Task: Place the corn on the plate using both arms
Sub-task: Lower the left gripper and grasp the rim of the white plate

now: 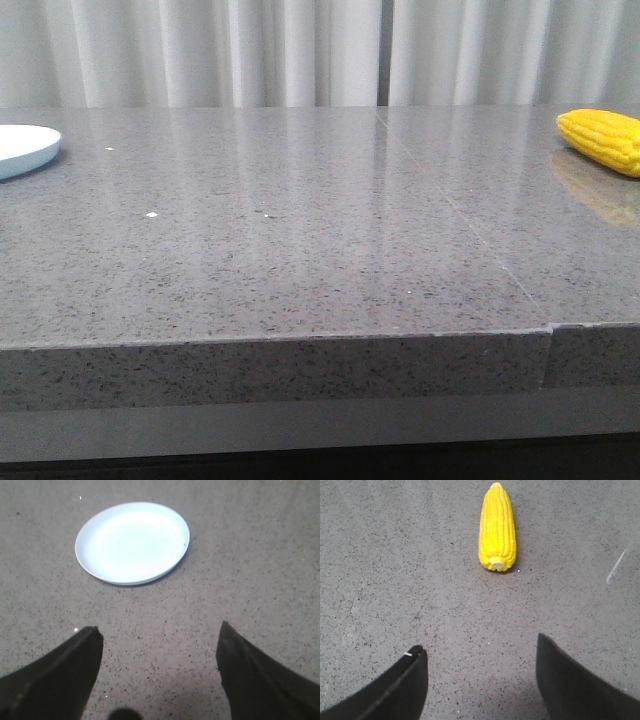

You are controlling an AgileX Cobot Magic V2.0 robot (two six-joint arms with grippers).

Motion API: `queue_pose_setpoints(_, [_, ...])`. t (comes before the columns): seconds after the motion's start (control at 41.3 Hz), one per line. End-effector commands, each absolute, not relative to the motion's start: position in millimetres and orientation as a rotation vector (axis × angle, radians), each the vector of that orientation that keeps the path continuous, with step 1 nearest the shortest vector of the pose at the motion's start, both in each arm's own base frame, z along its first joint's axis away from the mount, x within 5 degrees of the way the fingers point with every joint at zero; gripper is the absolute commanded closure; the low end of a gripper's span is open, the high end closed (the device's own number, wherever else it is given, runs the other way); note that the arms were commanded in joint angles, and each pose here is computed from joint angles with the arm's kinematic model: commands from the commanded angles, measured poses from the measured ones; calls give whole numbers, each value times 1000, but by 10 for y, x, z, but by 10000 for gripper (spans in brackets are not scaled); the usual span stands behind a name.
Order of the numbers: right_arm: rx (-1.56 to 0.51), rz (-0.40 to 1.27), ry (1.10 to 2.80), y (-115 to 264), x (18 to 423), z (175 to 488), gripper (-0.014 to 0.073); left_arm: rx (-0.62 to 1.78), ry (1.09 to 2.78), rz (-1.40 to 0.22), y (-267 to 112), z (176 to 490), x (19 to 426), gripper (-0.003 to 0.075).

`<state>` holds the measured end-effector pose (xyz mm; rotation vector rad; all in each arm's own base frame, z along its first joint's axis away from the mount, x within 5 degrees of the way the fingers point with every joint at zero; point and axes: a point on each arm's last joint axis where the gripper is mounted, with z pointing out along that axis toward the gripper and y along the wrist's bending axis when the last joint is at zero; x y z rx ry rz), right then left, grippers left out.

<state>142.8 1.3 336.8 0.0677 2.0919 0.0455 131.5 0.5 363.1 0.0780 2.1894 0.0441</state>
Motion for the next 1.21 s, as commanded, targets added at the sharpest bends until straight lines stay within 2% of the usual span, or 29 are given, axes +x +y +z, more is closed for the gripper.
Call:
queue_pose_setpoints(0.0, [48,34,1989,10,1461,3532,96,87,2176,57,5,3750,1509,239])
queue_pose_setpoints(0.169, [48,34,1989,10,1461,3532,96,88,2292,129,81,3679,1889,239])
queue_pose_setpoints(0.315, [48,34,1989,10,1461,3532,96,-45,2367,131,297,3633,2230,239])
queue_pose_setpoints(0.557, [48,34,1989,10,1461,3532,96,-174,2372,-15,738,3559,2744,239])
queue_pose_setpoints(0.678, [48,34,1989,10,1461,3532,96,-250,2342,-14,969,3490,2984,239])
queue_pose_setpoints(1.186, [48,34,1989,10,1461,3531,96,-256,2381,-22,1289,3133,3850,239])
